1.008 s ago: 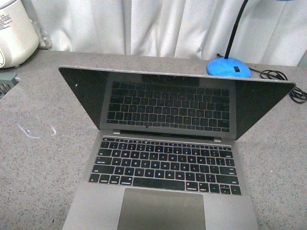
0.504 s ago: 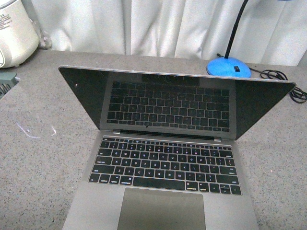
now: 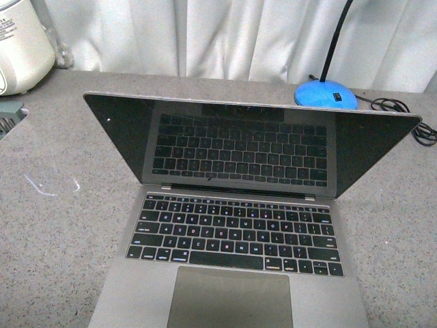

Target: Close laptop

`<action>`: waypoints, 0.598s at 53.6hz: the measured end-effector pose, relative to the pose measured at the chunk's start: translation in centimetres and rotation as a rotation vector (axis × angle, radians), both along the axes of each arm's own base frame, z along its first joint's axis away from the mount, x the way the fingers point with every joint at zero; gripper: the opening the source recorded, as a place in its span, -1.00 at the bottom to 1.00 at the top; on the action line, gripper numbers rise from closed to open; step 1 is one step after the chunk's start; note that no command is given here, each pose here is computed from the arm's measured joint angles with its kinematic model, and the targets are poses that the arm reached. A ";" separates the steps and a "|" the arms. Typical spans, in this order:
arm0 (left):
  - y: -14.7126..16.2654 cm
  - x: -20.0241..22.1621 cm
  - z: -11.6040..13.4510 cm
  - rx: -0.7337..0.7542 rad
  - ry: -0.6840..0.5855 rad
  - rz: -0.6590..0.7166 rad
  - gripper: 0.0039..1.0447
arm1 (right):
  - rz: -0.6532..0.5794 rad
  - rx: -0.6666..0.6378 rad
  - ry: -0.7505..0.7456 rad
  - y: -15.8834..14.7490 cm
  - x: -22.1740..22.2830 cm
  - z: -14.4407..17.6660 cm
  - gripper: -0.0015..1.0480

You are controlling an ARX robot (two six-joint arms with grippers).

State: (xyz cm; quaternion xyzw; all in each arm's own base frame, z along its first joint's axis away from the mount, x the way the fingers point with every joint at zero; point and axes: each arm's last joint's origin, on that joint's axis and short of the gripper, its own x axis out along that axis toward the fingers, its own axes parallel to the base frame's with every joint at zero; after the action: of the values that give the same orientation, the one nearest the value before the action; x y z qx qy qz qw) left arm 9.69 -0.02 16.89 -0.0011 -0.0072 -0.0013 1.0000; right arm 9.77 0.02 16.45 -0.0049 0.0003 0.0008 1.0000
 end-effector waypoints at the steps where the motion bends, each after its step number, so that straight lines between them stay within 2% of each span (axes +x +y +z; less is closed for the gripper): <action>1: 0.0 0.0 0.0 0.000 0.000 0.000 0.88 | 0.000 0.000 0.000 0.0 0.0 0.0 0.83; 32: 0.0 0.0 0.0 0.000 0.000 0.000 0.88 | 0.000 0.000 0.000 0.0 0.0 0.0 0.83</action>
State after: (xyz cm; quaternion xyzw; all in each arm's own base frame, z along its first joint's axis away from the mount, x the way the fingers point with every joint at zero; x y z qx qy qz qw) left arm 9.69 -0.02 16.89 -0.0011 -0.0072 -0.0013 1.0000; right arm 9.77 0.02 16.45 -0.0049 0.0003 0.0008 1.0000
